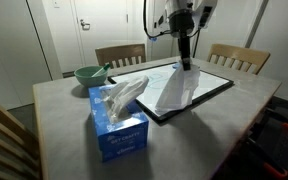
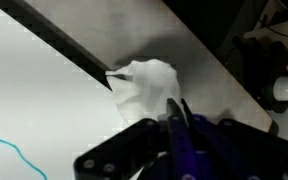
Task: Pick up the wipe and rub the white board
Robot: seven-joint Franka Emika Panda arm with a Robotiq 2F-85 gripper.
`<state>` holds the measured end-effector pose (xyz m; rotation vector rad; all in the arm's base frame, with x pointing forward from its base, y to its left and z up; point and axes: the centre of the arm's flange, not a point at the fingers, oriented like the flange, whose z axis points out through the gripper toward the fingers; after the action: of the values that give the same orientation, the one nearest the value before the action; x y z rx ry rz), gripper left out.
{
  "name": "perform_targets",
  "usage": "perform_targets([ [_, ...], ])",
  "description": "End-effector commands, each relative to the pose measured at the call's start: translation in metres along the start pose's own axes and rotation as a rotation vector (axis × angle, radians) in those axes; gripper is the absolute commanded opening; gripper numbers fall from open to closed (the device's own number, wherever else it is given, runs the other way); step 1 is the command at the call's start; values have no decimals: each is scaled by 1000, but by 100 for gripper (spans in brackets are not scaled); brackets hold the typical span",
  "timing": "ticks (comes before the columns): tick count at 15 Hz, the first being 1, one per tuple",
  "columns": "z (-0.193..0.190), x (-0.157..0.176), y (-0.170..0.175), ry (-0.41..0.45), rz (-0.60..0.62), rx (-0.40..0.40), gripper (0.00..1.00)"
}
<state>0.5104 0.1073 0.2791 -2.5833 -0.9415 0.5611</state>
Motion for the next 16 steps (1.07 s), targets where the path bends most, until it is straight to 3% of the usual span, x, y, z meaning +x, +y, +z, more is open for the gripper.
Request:
perform_targets([
  [1, 3, 12, 2, 15, 13, -64, 0],
  [5, 13, 35, -16, 40, -17, -105, 0],
  [12, 35, 52, -38, 33, -7, -303, 0],
  [16, 42, 51, -43, 34, 10, -332, 0],
])
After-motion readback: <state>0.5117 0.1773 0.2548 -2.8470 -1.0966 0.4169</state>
